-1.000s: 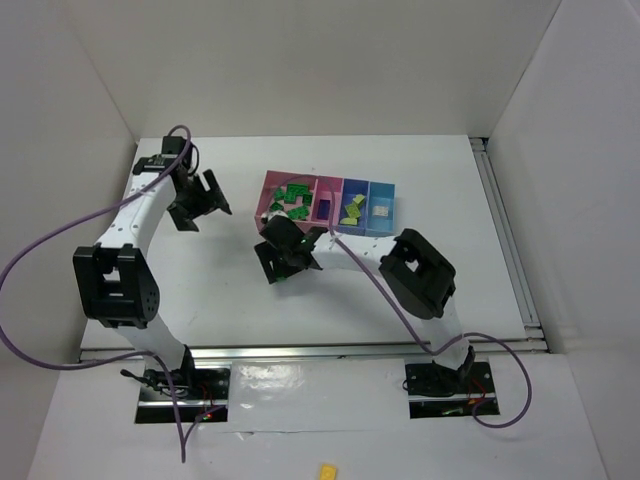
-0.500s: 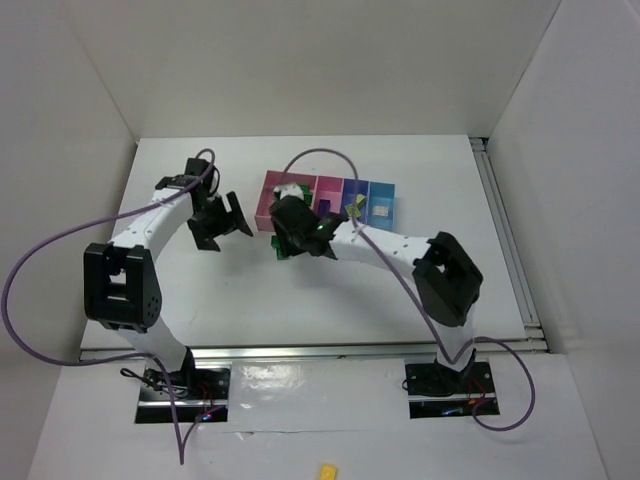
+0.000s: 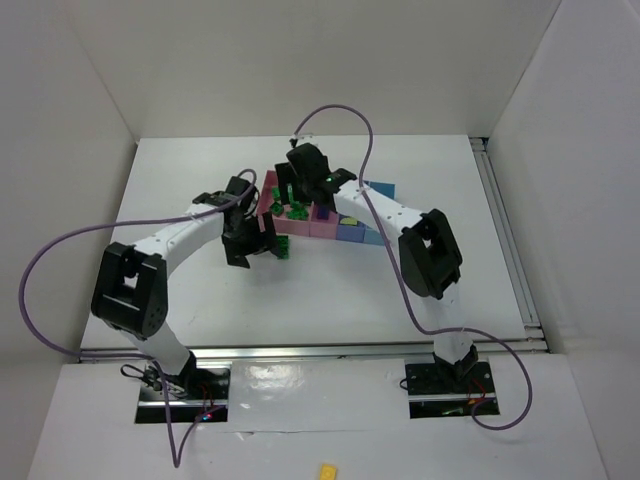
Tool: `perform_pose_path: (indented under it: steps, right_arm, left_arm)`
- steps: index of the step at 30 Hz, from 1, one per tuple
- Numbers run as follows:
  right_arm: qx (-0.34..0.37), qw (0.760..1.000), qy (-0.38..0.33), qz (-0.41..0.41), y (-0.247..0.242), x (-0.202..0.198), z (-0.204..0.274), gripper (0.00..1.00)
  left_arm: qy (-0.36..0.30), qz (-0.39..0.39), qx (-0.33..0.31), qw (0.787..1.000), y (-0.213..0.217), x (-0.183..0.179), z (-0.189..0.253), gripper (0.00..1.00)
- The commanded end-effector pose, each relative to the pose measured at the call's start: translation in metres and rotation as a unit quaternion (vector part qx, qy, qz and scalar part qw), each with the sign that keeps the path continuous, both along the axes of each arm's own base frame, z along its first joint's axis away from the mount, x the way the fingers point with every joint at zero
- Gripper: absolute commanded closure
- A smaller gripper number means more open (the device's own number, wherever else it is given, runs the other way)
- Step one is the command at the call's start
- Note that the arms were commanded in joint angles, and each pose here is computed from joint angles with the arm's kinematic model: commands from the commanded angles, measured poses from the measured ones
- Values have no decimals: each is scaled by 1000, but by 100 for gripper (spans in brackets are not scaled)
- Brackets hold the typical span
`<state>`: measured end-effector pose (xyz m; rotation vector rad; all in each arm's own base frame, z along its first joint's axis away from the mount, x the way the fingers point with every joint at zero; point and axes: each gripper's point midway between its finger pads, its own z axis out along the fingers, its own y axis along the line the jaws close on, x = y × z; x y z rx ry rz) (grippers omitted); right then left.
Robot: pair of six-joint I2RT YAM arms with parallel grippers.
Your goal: Sort the legos into containers by color
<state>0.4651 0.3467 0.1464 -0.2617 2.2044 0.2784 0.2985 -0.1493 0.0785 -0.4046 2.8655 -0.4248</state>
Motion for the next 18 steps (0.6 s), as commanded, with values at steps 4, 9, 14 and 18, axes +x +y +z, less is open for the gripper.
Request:
perform_pose_path:
  steps: [4,9,14,18]
  right_arm:
    - [45,997,-47,-35,-36,5,63,8]
    - [53,996,-38,-66,-79,-19,70,8]
    - [38,996,-23,-75,-109,-51,62,8]
    - [32,996,-8,-83,-120,-61,53,9]
  left_arm:
    - [-18,-4,42,999,-26,24,-13,14]
    - [-18,-7,58,998,-39,40,-26,18]
    - [-31,-3,80,996,-42,60,-31,28]
    - [-21,-4,88,996,-46,62,-37,41]
